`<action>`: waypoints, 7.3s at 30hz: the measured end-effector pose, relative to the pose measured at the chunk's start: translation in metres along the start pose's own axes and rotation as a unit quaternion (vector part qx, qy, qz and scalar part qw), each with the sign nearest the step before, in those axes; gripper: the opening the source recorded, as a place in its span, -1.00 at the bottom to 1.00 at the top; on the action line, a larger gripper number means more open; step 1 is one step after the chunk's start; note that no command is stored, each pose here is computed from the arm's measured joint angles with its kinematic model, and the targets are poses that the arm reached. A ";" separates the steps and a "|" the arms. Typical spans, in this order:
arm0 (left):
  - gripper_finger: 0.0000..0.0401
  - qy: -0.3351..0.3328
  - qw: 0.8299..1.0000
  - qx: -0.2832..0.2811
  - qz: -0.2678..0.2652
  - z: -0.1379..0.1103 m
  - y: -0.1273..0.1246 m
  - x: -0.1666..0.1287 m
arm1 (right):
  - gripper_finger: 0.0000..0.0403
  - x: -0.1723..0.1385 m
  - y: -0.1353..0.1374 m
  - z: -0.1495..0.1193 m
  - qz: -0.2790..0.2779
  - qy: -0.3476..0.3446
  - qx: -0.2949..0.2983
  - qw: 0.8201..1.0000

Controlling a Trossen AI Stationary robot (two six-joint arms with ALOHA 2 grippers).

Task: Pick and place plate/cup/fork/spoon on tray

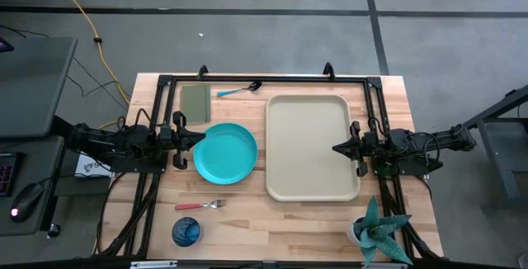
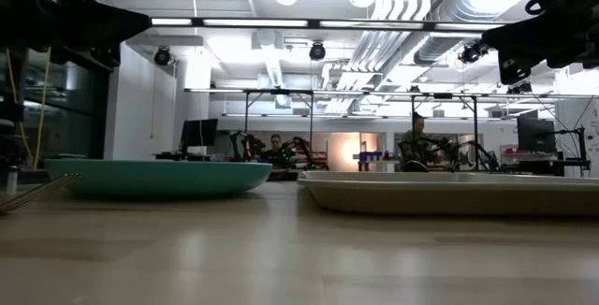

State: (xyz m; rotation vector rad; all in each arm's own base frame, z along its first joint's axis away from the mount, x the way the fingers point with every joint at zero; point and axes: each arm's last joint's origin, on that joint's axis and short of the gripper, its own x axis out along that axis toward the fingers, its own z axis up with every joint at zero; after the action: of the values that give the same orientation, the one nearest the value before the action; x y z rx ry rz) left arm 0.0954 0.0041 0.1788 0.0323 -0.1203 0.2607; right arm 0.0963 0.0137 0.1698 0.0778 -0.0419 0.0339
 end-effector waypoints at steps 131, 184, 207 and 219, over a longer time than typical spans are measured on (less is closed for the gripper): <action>-1.00 0.520 0.826 0.201 0.085 -0.114 0.035 0.332 | -1.00 0.115 0.079 -0.071 -0.189 0.475 0.191 0.838; -1.00 0.449 0.881 0.136 -0.052 -0.112 -0.089 0.327 | -1.00 0.098 -0.063 -0.055 -0.492 0.486 0.075 0.719; -1.00 0.370 0.920 0.127 0.030 -0.050 -0.004 0.334 | -1.00 0.095 0.033 0.000 -0.181 0.477 0.097 0.855; -1.00 0.440 0.885 0.144 0.051 -0.100 0.012 0.326 | -1.00 0.099 0.079 -0.042 -0.153 0.529 0.114 0.827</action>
State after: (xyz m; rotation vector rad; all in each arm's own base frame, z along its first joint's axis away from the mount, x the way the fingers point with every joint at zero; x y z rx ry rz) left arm 0.4163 0.1036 0.1197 0.2006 0.8297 0.3750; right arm 0.1943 0.0990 0.1382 0.2968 1.1000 -0.2458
